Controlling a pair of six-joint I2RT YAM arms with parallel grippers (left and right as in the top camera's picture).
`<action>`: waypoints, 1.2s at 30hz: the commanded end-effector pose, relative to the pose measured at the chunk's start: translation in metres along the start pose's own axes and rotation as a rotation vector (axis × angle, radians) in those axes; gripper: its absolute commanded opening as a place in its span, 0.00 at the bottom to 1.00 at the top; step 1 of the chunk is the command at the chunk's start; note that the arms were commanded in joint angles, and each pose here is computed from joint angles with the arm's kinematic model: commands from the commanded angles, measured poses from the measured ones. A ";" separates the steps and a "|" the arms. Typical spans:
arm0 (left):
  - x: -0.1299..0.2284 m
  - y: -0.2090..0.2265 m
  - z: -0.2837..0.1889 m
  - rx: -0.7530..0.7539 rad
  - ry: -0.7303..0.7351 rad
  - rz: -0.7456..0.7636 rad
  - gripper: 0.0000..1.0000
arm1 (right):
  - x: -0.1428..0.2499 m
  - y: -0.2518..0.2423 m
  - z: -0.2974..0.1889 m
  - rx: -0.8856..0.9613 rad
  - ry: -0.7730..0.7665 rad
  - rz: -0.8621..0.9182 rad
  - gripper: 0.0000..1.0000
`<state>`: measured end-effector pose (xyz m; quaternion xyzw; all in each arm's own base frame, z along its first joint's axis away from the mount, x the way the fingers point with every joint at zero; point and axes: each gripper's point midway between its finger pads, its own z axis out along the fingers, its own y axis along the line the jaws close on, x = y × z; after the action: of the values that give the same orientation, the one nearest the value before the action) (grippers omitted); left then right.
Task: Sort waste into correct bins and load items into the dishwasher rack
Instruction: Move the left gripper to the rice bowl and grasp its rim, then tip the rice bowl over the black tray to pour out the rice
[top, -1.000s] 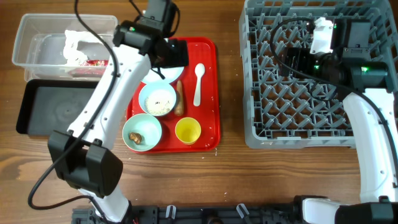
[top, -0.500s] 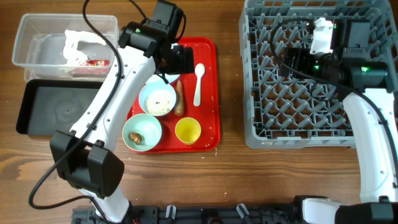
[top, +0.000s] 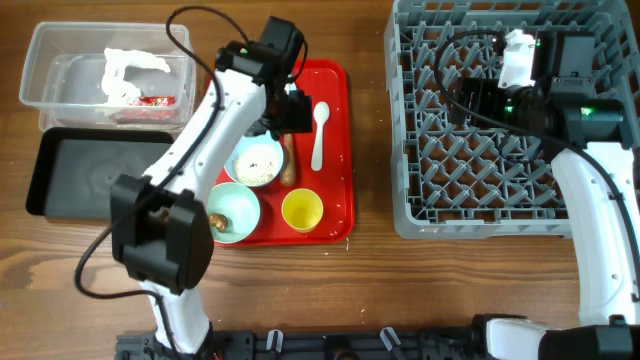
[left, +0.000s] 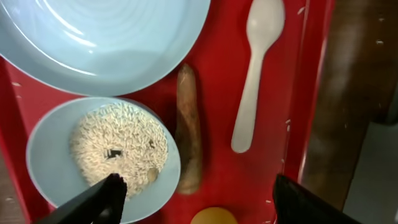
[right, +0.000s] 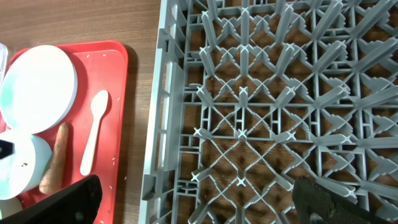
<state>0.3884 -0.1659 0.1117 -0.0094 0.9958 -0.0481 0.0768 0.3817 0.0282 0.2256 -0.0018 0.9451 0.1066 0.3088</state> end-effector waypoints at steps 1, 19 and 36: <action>0.011 0.004 0.025 -0.021 0.040 -0.089 0.66 | -0.008 0.003 -0.002 -0.018 -0.017 0.010 1.00; 0.031 0.018 0.080 -0.039 0.037 -0.110 0.04 | -0.008 0.003 -0.002 -0.018 -0.017 0.011 1.00; -0.002 -0.019 -0.055 0.165 -0.118 -0.098 0.04 | -0.008 0.003 -0.002 -0.018 -0.018 0.010 1.00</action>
<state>0.3839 -0.1763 0.1252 -0.0599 0.9886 -0.0991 0.0964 0.3823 0.0287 0.2261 -0.0009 0.9445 0.1085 0.3100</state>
